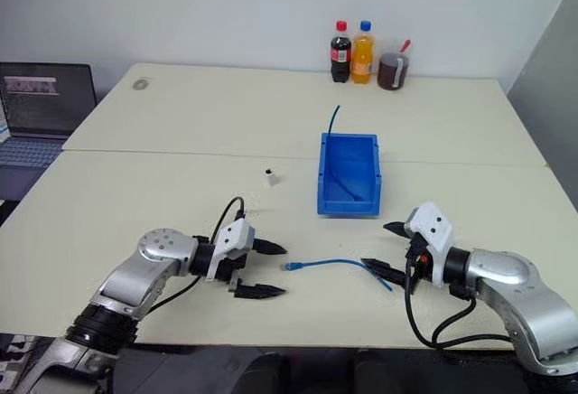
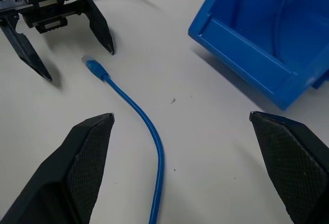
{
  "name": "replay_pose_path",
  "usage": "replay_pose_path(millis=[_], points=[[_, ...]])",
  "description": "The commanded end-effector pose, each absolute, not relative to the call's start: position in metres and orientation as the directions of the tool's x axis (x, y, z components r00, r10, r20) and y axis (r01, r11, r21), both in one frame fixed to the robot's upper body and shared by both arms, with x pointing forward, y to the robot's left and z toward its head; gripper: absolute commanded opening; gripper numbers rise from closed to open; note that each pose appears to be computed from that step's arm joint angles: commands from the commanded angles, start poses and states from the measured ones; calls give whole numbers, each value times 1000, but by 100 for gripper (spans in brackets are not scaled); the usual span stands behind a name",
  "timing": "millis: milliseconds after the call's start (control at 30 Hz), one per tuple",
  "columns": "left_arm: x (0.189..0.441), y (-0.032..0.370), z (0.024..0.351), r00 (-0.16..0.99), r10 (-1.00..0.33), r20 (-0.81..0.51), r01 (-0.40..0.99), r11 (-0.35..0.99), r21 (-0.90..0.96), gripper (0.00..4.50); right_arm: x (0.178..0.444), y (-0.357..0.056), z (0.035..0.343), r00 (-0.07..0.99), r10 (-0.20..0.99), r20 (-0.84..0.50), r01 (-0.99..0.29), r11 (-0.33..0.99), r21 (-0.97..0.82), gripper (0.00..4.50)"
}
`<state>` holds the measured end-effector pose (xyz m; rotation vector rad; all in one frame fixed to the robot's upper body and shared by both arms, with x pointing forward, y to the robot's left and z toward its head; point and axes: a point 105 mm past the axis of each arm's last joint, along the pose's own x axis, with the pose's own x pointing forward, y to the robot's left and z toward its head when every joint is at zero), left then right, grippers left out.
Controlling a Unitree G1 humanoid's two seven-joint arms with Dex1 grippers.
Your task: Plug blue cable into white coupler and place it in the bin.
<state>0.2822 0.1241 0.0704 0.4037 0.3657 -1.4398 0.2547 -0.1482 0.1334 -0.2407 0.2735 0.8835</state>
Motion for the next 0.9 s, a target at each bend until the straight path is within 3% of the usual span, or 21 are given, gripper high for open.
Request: replay_pose_path(millis=[33,200,567,767,900], points=[[274,126,54,32,-852,-522,999,46,-14,370,248,-152,148,636,713,-296,-766,628,-132,450],[273,128,57,19,-851,-525,999,36,-24,248,248,-158,147,658,693,-294,-746,653,-129,450],[276,122,56,19,-857,-515,999,40,-30,30,251,-160,148,671,683,-289,-733,669,-122,450],[298,116,101,127,-919,-373,970,193,-145,26,247,-156,144,655,682,-326,-742,662,-105,450],[299,100,169,90,-980,-177,937,143,-317,26,244,-132,169,589,789,-175,-765,614,195,450]])
